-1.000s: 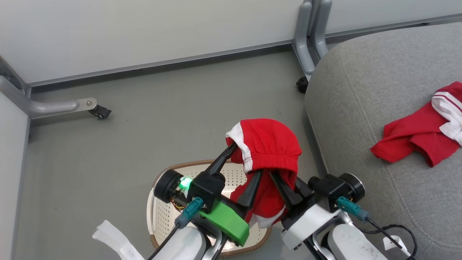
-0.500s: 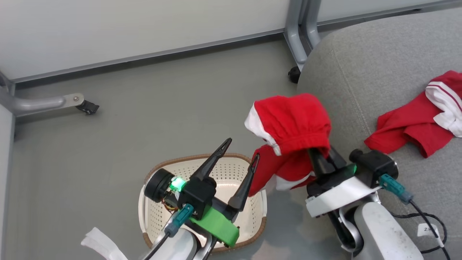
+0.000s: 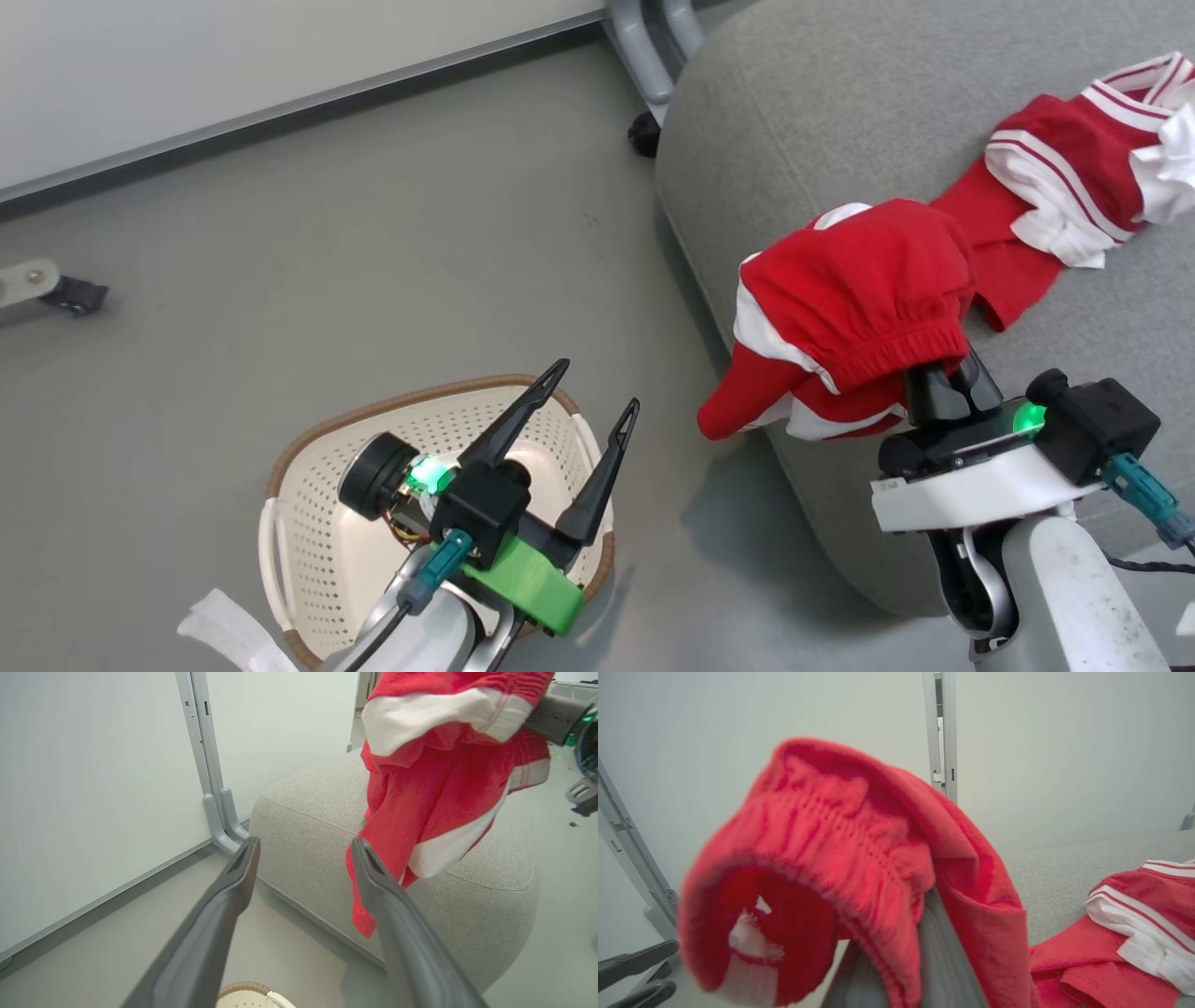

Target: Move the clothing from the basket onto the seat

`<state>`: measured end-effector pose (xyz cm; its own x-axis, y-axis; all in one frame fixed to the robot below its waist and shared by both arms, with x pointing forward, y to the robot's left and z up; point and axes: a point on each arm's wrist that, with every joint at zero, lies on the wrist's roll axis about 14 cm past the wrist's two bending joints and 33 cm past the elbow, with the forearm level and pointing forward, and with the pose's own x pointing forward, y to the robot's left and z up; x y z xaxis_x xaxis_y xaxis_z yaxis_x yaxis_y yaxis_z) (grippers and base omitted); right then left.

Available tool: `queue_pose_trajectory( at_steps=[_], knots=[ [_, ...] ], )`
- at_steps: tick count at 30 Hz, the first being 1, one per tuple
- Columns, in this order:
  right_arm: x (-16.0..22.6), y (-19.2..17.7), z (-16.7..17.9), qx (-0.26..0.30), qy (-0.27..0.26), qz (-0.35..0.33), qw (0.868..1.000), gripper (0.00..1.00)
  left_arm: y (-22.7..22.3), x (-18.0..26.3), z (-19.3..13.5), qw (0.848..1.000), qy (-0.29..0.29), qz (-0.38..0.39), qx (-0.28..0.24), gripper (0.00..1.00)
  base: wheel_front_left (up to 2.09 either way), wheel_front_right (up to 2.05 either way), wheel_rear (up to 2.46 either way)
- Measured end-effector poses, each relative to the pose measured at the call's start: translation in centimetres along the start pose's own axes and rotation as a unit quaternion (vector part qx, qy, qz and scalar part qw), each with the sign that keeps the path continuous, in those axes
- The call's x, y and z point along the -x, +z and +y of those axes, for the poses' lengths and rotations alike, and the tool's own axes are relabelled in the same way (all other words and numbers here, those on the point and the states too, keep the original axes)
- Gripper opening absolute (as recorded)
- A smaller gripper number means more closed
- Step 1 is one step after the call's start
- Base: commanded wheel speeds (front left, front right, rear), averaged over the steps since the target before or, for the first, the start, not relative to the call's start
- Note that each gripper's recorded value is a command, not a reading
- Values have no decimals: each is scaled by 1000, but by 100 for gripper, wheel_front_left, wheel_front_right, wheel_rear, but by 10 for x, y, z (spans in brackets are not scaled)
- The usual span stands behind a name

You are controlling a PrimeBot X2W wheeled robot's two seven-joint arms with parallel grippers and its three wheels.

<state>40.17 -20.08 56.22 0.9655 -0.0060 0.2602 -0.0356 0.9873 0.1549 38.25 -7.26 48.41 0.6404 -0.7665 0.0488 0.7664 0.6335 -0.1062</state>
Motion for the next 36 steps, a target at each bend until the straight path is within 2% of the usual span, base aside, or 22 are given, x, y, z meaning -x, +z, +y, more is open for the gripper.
queue_pose_trajectory(
  at_steps=[12, 18, 22, 24, 30, 36],
  knots=[
    [56, 21, -84, 22, -143, 0, 989, 0, -22, -41, -45, 993, -117, 22, 8, 100, 0, 0, 0],
    [89, 42, -131, 64, -225, -7, 972, 0, -31, -57, -79, 980, -196, 29, 21, 100, 0, 0, 0],
    [98, 49, -153, 87, -261, -8, 961, 0, -43, -64, -84, 975, -216, 35, 35, 100, 0, 0, 0],
    [94, 56, -161, 106, -269, -14, 957, 0, -49, -66, -85, 974, -221, 38, 42, 100, 0, 0, 0],
    [49, 91, -180, 174, -260, -63, 948, 0, -66, -74, -72, 974, -213, 42, 59, 100, 0, 0, 0],
    [4, 132, -223, 243, -259, -103, 929, 0, -74, -81, -47, 979, -190, 30, 72, 100, 0, 0, 0]
  ],
)
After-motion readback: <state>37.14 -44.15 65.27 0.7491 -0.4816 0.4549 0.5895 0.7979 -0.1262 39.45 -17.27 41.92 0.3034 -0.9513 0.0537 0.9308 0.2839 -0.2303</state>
